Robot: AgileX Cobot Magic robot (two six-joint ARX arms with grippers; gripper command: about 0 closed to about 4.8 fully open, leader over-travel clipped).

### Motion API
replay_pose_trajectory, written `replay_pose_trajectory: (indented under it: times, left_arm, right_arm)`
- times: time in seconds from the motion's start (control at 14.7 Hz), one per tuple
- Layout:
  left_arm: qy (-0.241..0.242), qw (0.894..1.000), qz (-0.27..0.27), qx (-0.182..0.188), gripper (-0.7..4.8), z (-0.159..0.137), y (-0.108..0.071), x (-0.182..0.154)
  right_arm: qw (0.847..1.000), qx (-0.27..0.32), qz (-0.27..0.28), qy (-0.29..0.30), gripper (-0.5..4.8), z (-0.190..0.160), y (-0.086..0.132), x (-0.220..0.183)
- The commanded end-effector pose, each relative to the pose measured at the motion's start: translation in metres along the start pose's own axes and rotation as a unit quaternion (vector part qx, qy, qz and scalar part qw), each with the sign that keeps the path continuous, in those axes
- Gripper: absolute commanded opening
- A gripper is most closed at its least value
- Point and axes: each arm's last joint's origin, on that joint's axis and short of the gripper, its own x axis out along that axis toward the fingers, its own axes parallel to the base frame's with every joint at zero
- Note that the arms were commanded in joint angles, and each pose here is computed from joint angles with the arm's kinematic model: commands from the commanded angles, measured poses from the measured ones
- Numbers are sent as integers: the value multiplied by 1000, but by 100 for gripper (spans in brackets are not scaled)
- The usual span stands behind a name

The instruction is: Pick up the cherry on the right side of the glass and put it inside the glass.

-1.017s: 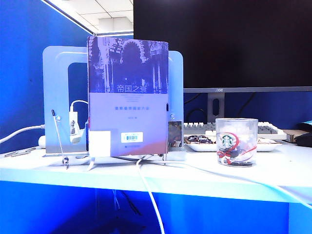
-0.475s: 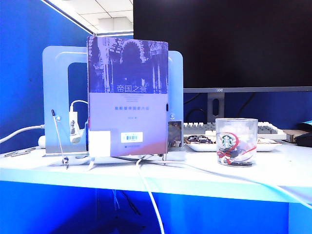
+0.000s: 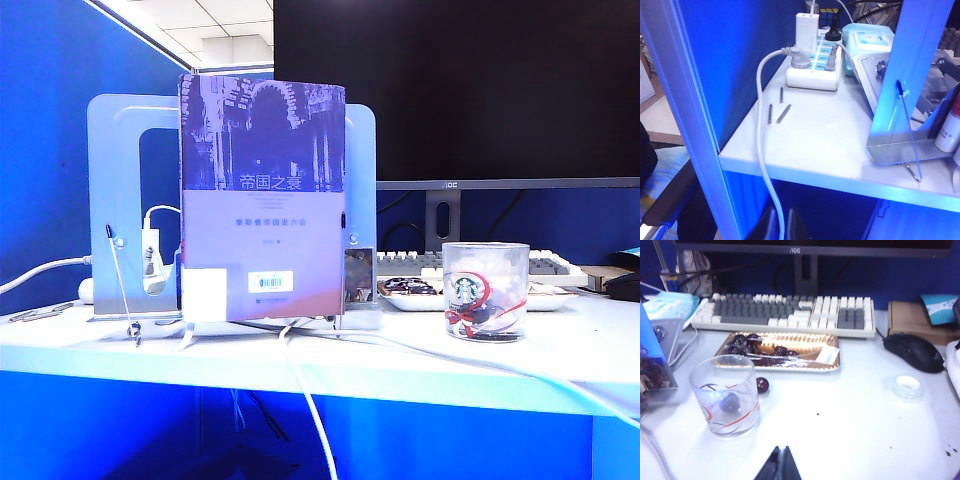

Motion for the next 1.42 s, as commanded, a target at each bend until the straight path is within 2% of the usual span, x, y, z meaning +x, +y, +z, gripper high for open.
replay_pose_trajectory:
  times: [0.07, 0.34, 1.42]
  left_arm:
    - [5, 1000, -2, -1, 53, -1, 0, 0]
    - [5, 1000, -2, -1, 53, -1, 0, 0]
    - [5, 1000, -2, -1, 53, -1, 0, 0]
  right_arm:
    - [1000, 3, 1, 15, -1, -20, -1, 4]
    - [998, 17, -3, 62, 0, -45, -2, 10]
    - [998, 16, -2, 62, 0, -45, -2, 10]
